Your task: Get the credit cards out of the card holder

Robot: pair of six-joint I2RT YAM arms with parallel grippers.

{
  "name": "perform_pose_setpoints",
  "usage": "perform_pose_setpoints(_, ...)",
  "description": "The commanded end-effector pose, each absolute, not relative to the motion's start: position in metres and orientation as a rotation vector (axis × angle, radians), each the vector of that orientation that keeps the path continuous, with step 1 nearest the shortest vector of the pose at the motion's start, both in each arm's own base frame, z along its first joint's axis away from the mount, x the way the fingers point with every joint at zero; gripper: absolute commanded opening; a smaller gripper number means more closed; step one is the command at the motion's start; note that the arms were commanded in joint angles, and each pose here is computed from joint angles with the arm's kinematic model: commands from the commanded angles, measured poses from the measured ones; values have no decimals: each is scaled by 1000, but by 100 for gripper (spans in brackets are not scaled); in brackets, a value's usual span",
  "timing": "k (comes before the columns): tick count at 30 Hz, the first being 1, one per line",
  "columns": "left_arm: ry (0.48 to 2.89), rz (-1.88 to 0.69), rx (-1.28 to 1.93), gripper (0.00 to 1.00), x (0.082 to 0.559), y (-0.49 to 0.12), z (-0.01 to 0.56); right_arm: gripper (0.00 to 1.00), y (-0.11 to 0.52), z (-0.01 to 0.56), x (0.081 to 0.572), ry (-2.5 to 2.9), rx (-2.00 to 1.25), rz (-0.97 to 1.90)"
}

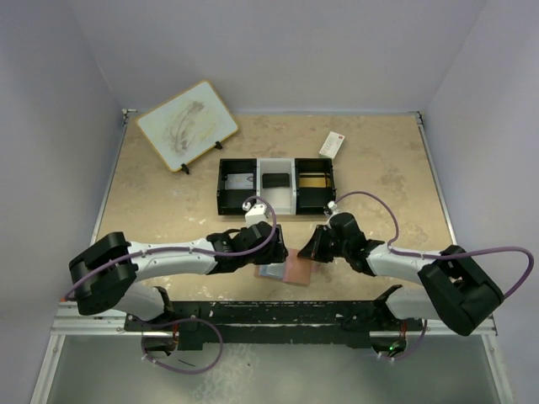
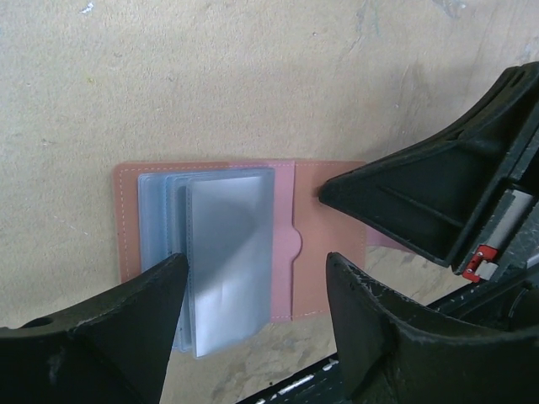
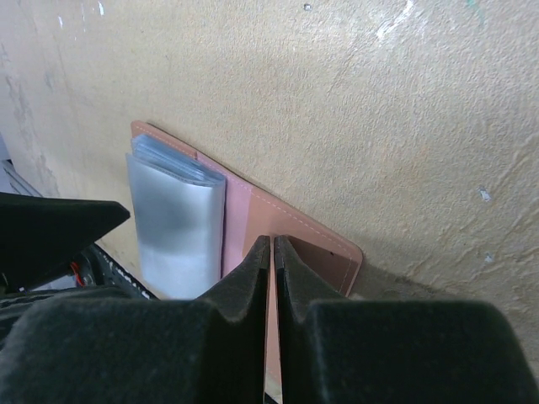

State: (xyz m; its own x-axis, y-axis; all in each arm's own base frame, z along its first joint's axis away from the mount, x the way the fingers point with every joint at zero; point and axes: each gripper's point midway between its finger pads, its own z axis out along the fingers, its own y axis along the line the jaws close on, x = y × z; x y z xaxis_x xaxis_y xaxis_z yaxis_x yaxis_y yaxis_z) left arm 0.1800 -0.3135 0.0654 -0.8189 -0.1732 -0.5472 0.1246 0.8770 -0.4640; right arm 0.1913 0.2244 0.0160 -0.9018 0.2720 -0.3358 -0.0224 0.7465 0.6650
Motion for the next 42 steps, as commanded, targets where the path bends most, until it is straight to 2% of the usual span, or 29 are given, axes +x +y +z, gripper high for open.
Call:
perform_pose_setpoints(1,2455,-681,3,63,177,-321,59,8,212,0,188,2571,228,889)
perform_pose_setpoints(13,2433,-725,-18,61,176,-322,67,8,211,4,187,2563,234,889)
perform_pose_setpoints(20,2417,-638,-69,66,181,-305,69,8,210,5,186,2561,235,891)
perform_pose_setpoints(26,2440,-669,-41,66,176,-311,64,9,210,5,185,2561,236,897)
perform_pose_setpoints(42,2454,-787,12,59,170,-335,67,9,211,5,184,2564,229,903)
